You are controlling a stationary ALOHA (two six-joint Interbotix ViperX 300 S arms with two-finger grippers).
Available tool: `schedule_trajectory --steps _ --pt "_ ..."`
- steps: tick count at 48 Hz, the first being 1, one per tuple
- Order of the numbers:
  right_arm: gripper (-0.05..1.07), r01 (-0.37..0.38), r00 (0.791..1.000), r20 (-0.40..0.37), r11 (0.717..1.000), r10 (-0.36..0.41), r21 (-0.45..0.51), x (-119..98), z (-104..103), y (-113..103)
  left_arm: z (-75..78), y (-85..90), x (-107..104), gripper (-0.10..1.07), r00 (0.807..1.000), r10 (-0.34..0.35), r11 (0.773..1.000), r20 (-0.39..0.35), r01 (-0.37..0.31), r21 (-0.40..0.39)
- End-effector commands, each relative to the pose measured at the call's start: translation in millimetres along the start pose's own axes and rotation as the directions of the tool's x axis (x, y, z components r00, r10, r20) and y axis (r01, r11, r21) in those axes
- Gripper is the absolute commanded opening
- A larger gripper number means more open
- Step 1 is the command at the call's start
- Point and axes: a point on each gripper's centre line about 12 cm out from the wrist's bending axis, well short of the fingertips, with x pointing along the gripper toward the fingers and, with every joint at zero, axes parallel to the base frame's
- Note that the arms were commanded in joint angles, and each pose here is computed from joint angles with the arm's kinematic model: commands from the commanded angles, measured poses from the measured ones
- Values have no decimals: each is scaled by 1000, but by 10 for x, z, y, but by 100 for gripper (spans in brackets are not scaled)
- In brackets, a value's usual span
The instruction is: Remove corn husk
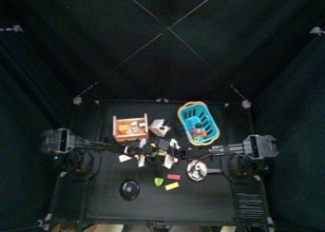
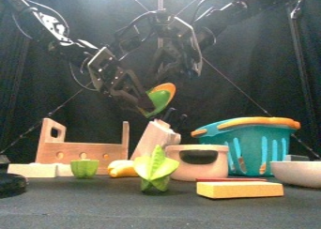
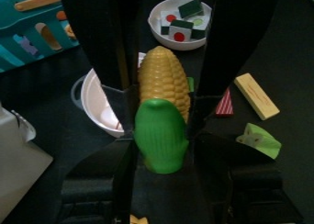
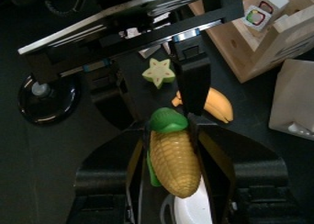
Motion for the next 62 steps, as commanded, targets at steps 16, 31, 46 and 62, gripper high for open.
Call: schedule_trajectory --steps 16,31,46,62 --pt "36 -41 997 69 998 38 39 -108 91 -42 96 23 -15 62 1000 4 1000 31 -4 -2" --pt "35 -83 988 136 995 75 53 -115 177 -67 89 28 -17 62 1000 5 1000 29 -5 -3" --pt "35 -90 987 143 991 75 101 -115 130 -146 90 22 -16 62 1000 4 1000 29 -4 -2" --pt "28 -103 982 172 982 75 159 -114 111 -261 84 21 -17 62 1000 3 1000 28 -3 -2"
